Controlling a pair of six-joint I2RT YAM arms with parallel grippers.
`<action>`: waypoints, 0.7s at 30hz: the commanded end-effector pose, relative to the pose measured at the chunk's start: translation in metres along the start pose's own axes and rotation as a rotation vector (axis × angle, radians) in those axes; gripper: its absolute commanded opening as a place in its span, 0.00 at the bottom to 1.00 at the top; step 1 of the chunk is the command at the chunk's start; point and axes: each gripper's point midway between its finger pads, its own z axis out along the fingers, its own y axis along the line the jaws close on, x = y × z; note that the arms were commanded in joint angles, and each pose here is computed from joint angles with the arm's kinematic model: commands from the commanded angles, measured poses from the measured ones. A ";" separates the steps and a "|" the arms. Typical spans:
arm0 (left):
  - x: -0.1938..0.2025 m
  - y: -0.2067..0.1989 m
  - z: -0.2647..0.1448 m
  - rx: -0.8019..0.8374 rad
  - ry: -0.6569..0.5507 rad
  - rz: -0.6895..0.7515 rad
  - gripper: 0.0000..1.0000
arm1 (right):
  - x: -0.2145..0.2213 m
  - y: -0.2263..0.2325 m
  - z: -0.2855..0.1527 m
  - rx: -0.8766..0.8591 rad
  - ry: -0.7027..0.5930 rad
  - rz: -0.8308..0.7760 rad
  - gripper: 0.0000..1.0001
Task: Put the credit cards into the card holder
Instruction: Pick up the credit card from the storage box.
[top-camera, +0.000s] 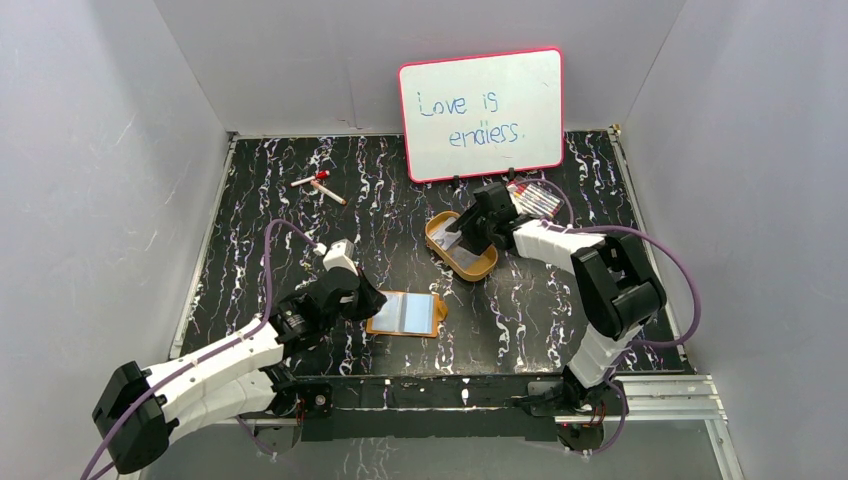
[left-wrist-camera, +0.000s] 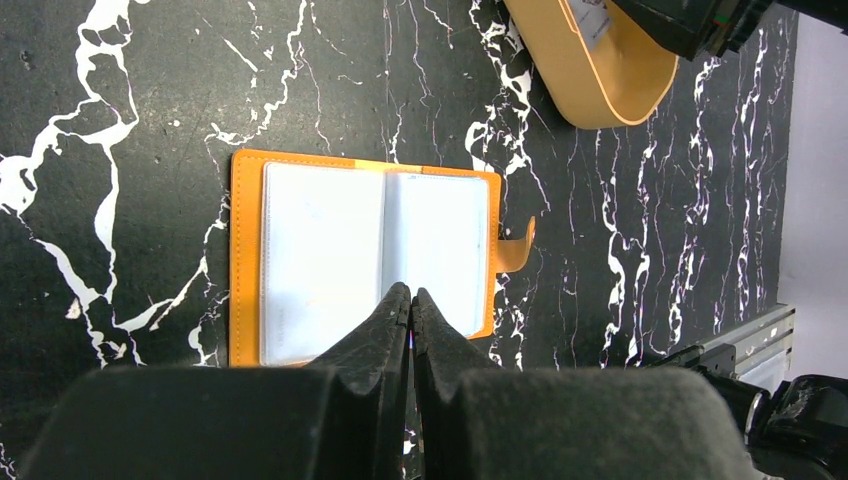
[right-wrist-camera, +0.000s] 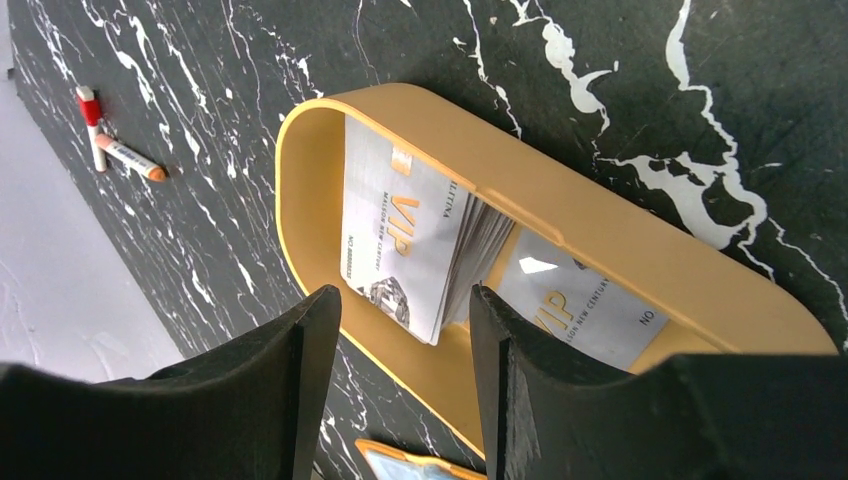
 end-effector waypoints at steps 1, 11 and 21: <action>-0.003 -0.001 -0.002 0.018 -0.021 -0.015 0.03 | -0.008 0.015 0.005 0.008 -0.048 0.028 0.59; -0.002 0.001 -0.003 0.017 -0.021 -0.013 0.03 | 0.002 0.004 0.017 0.062 -0.031 -0.012 0.54; 0.000 0.003 -0.003 0.013 -0.019 -0.007 0.03 | 0.008 -0.010 0.018 0.077 -0.020 -0.032 0.42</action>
